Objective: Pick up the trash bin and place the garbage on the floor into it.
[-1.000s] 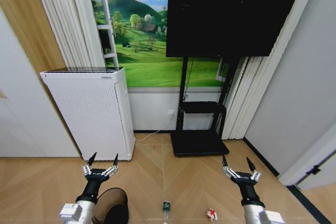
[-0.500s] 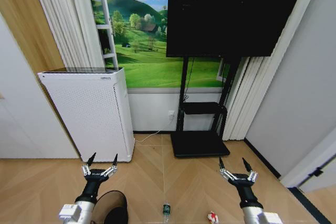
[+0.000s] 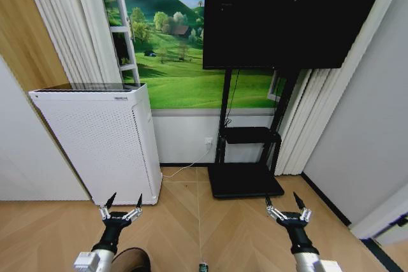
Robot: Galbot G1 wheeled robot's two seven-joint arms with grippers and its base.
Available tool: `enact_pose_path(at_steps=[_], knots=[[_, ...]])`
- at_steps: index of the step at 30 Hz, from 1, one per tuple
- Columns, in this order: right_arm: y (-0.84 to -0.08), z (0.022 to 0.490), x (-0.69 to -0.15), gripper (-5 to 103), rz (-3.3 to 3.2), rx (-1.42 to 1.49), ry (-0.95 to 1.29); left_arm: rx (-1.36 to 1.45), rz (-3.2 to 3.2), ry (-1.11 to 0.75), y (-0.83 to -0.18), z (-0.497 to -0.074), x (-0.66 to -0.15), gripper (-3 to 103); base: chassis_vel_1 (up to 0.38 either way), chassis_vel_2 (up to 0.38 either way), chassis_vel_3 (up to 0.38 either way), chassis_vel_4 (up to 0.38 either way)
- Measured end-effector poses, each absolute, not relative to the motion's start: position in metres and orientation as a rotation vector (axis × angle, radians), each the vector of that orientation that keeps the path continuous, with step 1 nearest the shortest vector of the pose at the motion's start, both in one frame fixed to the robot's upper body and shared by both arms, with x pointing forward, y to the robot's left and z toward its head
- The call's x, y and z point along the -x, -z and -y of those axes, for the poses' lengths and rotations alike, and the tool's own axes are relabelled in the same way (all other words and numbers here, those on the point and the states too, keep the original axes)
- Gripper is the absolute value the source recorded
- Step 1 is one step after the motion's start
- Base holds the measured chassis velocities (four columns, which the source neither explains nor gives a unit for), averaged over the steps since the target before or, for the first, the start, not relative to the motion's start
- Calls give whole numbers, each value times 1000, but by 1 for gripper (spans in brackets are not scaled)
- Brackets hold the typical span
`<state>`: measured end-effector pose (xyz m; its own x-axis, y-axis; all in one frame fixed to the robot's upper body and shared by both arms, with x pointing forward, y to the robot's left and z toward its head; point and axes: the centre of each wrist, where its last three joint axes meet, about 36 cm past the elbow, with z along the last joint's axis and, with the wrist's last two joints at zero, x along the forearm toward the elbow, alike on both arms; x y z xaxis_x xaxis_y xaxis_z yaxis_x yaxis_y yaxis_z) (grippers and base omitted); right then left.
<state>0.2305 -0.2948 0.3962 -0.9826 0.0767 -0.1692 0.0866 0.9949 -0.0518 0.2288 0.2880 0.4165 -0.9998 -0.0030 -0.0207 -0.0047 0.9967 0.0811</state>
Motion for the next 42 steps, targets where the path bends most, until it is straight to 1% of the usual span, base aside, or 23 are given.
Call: enact_pose_path(at_steps=[5, 7, 11, 18, 22, 24, 28, 30, 31, 33, 34, 36, 37, 38, 39, 40, 42], knots=[[-392, 295, -230, 100, -2980, -131, 85, 19, -3089, -179, -419, -290, -224, 100, 20, -20, -18, 17], [-388, 295, -230, 100, -2987, -146, 70, 41, -3075, -267, -426, -293, -221, 100, 0, 0, 0, 0], [-385, 296, -230, 100, -2992, -158, 61, 55, -3052, -302, -432, -295, -220, 100, 0, 0, 0, 0], [-365, 293, -225, 100, -3036, -342, 45, 59, -3020, -339, -434, -306, -209, 100, 0, 0, 0, 0], [-363, 292, -223, 100, -3036, -344, 51, 44, -3010, -337, -432, -309, -208, 100, 0, 0, 0, 0], [-358, 292, -220, 100, -3031, -319, 63, -30, -2972, -298, -433, -310, -208, 100, 0, 0, 0, 0], [-350, 292, -216, 100, -3033, -287, 78, -83, -2929, -257, -437, -306, -211, 101, 0, 0, 0, 0], [-343, 291, -213, 100, -3036, -271, 93, -112, -2904, -219, -439, -300, -214, 98, 0, 0, 0, 0], [-341, 291, -211, 100, -3042, -267, 104, -120, -2897, -206, -440, -297, -215, 94, 0, 0, 0, 0], [-339, 291, -210, 100, -3045, -265, 111, -124, -2893, -200, -440, -295, -215, 94, 0, 0, 0, 0], [-338, 291, -209, 100, -3050, -263, 118, -130, -2887, -197, -441, -293, -217, 92, 0, 0, 0, 0], [-337, 291, -209, 100, -3052, -263, 122, -132, -2884, -197, -441, -292, -218, 90, 0, 0, 0, 0], [-336, 291, -208, 100, -3056, -270, 133, -130, -2878, -203, -442, -289, -220, 88, 0, 0, 0, 0], [-336, 291, -208, 100, -3057, -274, 136, -127, -2877, -205, -443, -288, -221, 88, 0, 0, 0, 0], [-337, 291, -208, 100, -3063, -285, 144, -116, -2878, -204, -445, -284, -223, 95, 0, 0, 0, 0], [-340, 294, -208, 100, -3060, -295, 170, -122, -2877, -199, -447, -279, -226, 100, 0, 0, 0, 0], [-340, 295, -208, 100, -3061, -302, 176, -124, -2878, -195, -447, -277, -226, 97, 0, 0, 0, 0]])
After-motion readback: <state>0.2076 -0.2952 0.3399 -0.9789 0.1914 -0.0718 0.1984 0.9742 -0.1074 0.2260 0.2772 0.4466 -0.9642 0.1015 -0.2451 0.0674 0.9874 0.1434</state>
